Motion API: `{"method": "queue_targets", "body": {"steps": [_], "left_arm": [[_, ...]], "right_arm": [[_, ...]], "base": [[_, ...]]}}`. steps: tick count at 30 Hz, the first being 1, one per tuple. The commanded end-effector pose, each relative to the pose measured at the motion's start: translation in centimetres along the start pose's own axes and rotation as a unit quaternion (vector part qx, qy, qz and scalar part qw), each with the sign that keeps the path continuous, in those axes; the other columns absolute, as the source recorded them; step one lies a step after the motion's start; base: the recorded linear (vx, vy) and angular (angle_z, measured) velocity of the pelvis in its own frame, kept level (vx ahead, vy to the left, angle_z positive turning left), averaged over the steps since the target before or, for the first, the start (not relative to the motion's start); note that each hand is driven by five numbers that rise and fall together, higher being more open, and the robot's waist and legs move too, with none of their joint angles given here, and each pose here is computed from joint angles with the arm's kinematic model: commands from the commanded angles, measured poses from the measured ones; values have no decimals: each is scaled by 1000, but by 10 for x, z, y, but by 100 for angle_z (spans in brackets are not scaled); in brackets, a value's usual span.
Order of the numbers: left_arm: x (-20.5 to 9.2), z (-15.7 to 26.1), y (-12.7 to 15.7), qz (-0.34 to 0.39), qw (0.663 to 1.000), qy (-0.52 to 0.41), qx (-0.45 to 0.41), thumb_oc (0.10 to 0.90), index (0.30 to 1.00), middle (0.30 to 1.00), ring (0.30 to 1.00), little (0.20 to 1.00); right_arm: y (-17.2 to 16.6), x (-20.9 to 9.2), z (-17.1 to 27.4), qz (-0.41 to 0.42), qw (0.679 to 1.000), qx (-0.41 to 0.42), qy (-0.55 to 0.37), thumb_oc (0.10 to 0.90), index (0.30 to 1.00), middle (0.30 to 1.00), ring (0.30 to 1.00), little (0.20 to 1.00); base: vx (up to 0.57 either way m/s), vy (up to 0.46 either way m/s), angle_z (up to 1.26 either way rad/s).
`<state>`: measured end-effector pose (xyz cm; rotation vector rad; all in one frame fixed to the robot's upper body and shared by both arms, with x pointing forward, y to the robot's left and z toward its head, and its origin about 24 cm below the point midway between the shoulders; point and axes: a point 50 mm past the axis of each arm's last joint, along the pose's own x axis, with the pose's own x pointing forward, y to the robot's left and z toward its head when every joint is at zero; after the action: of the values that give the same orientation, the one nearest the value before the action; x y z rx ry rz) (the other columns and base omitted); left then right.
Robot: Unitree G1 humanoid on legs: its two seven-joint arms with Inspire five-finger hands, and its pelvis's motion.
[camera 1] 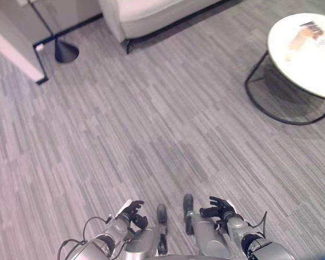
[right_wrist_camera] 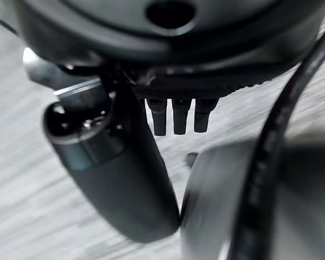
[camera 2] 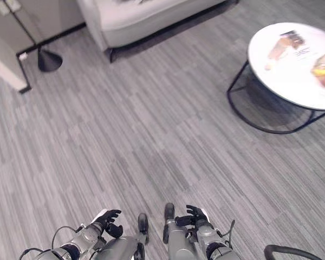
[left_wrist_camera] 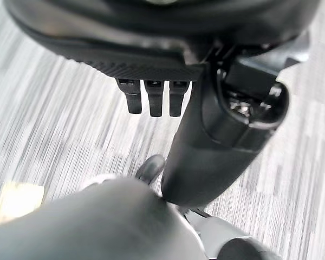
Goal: Hang the clothes on the sofa on the clothes rack.
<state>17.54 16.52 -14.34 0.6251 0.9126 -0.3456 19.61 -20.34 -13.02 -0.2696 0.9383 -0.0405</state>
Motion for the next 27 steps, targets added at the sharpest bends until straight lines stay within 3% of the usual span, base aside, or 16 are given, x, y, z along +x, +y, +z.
{"method": "queue_targets", "body": {"steps": [1,2,5,7,9,11,14,15,16,17,18,20,25,27], "left_arm": [[-5,-18,-20,-53,995,31,74,800,900,900,900,900],[-5,-18,-20,-52,995,31,74,800,900,900,900,900],[-2,-10,-15,-51,992,14,116,800,900,900,900,900],[2,15,-11,-44,989,-32,139,800,900,900,900,900],[2,20,-12,-45,988,-44,143,800,900,900,900,900],[1,20,-17,-49,985,-52,157,800,900,900,900,900],[0,14,-20,-49,994,-35,93,800,900,900,900,900],[0,4,-12,-30,999,-14,34,800,900,900,900,900],[0,4,-12,-29,999,-14,34,800,900,900,900,900],[-1,-3,-3,-10,1000,0,-6,800,900,900,900,900],[-1,-3,-3,-9,1000,0,-5,800,900,900,900,900],[-3,-17,6,16,998,23,-56,800,900,900,900,900],[-27,-90,-4,40,969,157,-187,800,900,900,900,900],[-31,-98,-8,38,964,173,-199,800,900,900,900,900]], "right_arm": [[14,-12,-52,29,996,2,80,800,900,900,900,900],[14,-12,-52,29,996,2,80,800,900,900,900,900],[12,-19,-77,12,982,131,135,800,900,900,900,900],[15,-34,-114,-21,938,280,201,800,900,900,900,900],[11,-36,-118,-36,925,313,210,800,900,900,900,900],[0,-37,-120,-63,922,314,218,800,900,900,900,900],[-10,-37,-122,-66,941,249,220,800,900,900,900,900],[-17,-35,-118,-54,963,167,204,800,900,900,900,900],[-17,-35,-117,-53,963,167,204,800,900,900,900,900],[-24,-30,-107,-44,978,86,184,800,900,900,900,900],[-24,-30,-107,-44,978,86,183,800,900,900,900,900],[-31,-18,-76,-30,991,9,132,800,900,900,900,900],[-14,-8,-42,3,997,44,65,800,900,900,900,900],[-8,-7,-39,10,997,41,61,800,900,900,900,900]], "base": [[148,-75,-71],[321,-116,-128],[500,-145,-127],[724,-228,-18],[401,-130,58],[474,-210,26],[453,-329,35],[332,-320,75],[438,-406,82],[173,-176,52],[288,-209,40],[384,-56,34],[486,19,8],[424,53,-4]]}}
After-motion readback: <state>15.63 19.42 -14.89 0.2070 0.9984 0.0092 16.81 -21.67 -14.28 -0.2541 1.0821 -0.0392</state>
